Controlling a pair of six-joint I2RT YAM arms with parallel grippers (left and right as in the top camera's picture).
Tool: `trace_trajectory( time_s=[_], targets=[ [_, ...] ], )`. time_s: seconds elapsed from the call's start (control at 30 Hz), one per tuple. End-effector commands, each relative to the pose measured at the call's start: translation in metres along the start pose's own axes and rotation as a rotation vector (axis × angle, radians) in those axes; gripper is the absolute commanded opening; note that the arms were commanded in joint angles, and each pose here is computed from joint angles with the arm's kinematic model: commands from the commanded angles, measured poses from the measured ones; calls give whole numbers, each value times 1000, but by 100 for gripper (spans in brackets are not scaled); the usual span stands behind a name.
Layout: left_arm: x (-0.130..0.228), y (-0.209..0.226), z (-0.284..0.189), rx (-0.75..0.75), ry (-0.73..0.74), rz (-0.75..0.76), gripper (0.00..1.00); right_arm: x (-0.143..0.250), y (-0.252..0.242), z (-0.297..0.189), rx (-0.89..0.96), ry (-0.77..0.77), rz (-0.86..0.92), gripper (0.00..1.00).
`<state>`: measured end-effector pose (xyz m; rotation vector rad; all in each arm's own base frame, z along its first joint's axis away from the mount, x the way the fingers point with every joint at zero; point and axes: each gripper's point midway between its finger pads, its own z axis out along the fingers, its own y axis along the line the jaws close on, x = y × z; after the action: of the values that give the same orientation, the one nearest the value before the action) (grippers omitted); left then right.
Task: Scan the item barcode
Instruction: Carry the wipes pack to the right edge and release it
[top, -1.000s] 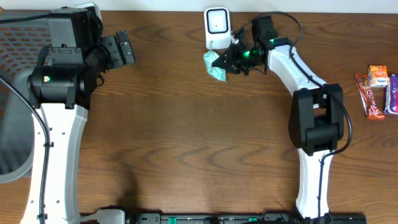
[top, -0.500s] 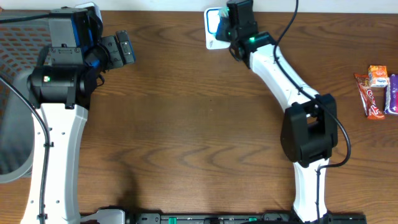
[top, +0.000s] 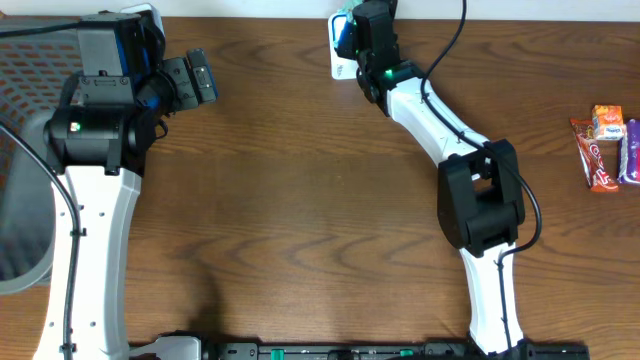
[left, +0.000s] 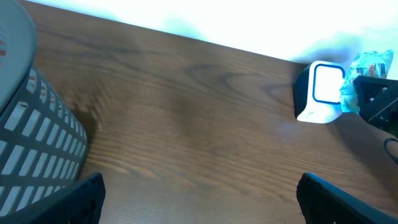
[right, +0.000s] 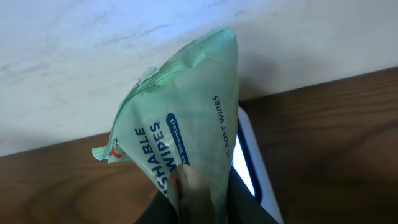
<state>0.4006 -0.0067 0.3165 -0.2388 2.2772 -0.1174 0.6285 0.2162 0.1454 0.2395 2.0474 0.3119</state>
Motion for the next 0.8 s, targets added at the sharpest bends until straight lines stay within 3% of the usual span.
trace_trajectory(
  time_s=[0.0, 0.2, 0.37, 0.57, 0.77],
  targets=[
    [-3, 3, 0, -13, -8, -6, 98, -23, -30, -5, 109, -50, 19, 1],
    [-3, 3, 0, -13, -8, -6, 98, -68, -107, -38, 389, -113, 31, 1],
    [-3, 3, 0, -13, -8, -6, 98, -89, -200, -77, 665, -48, -65, 1],
    [-3, 3, 0, -13, -8, -6, 98, -76, -309, -126, 924, 244, -293, 1],
    [-3, 3, 0, -13, -8, -6, 98, -46, -387, -180, 1057, 514, -280, 1]
  ],
)
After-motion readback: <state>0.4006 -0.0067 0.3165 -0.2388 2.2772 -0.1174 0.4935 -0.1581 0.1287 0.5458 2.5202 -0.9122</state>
